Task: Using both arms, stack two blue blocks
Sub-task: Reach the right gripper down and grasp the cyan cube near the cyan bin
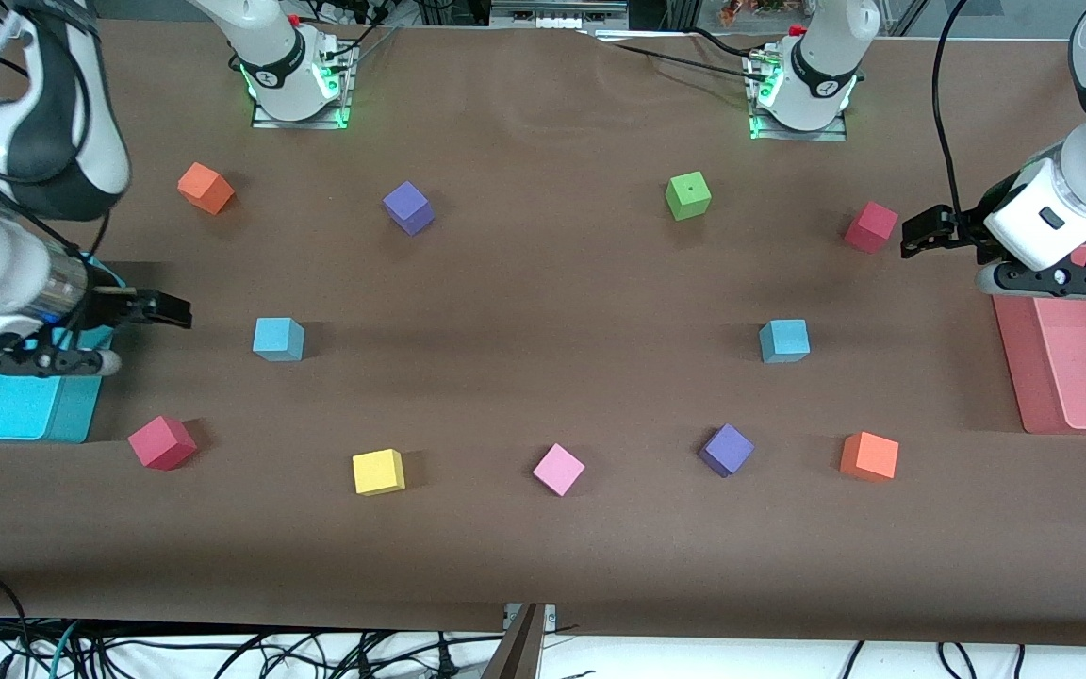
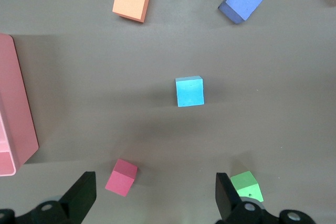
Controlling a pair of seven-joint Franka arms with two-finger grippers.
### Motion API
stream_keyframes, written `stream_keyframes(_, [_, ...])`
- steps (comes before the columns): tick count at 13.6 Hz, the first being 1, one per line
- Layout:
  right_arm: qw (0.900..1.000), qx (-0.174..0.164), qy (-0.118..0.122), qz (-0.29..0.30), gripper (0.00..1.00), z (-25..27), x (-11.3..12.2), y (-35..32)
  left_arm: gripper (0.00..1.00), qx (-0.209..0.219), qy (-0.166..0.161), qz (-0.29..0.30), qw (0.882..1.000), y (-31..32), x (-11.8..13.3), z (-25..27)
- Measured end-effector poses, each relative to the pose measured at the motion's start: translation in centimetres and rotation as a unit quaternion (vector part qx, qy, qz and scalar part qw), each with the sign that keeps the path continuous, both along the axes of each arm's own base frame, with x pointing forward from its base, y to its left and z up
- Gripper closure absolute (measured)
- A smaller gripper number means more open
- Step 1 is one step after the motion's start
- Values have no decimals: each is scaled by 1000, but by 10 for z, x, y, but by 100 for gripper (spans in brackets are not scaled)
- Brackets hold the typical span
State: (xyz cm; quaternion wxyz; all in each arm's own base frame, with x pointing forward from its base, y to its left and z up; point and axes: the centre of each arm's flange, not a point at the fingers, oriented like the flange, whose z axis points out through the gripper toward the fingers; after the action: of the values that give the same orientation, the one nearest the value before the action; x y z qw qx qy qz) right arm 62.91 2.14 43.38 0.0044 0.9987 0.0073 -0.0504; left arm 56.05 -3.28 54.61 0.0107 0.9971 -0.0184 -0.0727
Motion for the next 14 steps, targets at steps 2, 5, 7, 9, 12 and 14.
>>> stream_keyframes(2, [1000, 3, -9, 1, 0, -37, -3, 6, 0, 0, 0, 0, 1000, 0, 0, 0])
stream_keyframes(5, [1000, 8, -17, -17, 0, -83, -16, 17, 0, 0, 0, 0, 1000, 0, 0, 0])
stream_keyframes(7, [999, 9, -25, -20, 0, -108, -27, 23, 0, 0, 0, 0, 1000, 0, 0, 0])
stream_keyframes(9, [999, 9, -30, -18, 0, -131, -39, 27, 0, 0, 0, 0, 1000, 0, 0, 0])
stream_keyframes(12, [999, 9, -31, -18, 0, -157, -56, 27, 0, 0, 0, 0, 1000, 0, 0, 0])
stream_keyframes(14, [1000, 9, -26, -15, 0, -169, -65, 30, 0, 0, 1, 0, 1000, 0, 0, 0])
